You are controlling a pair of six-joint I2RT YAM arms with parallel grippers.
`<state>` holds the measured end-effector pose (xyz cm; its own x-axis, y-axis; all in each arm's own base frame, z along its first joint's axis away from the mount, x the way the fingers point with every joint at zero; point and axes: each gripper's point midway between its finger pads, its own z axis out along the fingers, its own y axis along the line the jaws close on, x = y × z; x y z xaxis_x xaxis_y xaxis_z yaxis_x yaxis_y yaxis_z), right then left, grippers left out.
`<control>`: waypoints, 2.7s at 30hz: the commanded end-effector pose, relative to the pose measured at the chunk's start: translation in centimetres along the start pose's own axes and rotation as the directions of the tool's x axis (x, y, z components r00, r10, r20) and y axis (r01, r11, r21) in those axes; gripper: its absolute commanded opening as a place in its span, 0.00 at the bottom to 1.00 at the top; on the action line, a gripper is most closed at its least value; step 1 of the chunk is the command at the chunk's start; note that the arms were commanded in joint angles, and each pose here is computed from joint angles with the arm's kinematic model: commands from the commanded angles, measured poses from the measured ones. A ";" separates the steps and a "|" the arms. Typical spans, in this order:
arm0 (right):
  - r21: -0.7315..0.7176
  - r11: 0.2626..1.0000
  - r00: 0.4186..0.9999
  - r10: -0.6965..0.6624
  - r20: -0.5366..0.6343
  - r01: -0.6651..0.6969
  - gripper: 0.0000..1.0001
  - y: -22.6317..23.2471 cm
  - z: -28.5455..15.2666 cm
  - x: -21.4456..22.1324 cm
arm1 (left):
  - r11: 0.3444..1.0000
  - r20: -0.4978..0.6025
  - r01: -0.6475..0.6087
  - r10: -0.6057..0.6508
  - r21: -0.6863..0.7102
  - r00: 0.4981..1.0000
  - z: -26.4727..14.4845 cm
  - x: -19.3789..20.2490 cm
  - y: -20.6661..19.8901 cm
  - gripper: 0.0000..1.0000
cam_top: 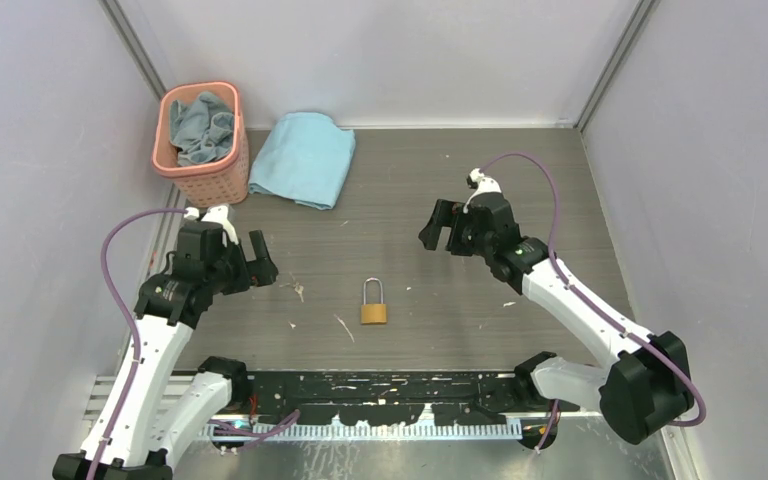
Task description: Unlock with the key
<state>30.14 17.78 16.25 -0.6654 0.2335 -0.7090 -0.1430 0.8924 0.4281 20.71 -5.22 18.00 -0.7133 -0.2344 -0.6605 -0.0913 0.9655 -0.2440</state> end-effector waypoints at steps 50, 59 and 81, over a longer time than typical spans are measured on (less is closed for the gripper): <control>-0.242 0.763 0.750 -0.641 -0.162 0.599 0.61 26.1 15.5 17.1 | 0.964 0.366 0.163 -0.078 -0.208 0.927 -5.7 -3.2 5.4 0.86; -0.191 0.787 0.765 -0.616 -0.187 0.587 0.53 25.2 16.8 18.8 | 0.966 0.362 0.158 -0.076 -0.204 0.929 -5.7 -3.1 5.3 0.86; -0.100 0.685 0.648 -0.719 -0.251 0.721 0.13 19.9 13.4 21.7 | 0.969 0.357 0.149 -0.071 -0.196 0.931 -5.6 -3.1 5.2 0.86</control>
<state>23.86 49.03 2.48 -0.4917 -0.5397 -0.6834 -0.6590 0.7436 -0.1130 18.17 1.25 22.24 -0.4284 -0.3264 -0.8426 -0.3401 0.9222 -0.1843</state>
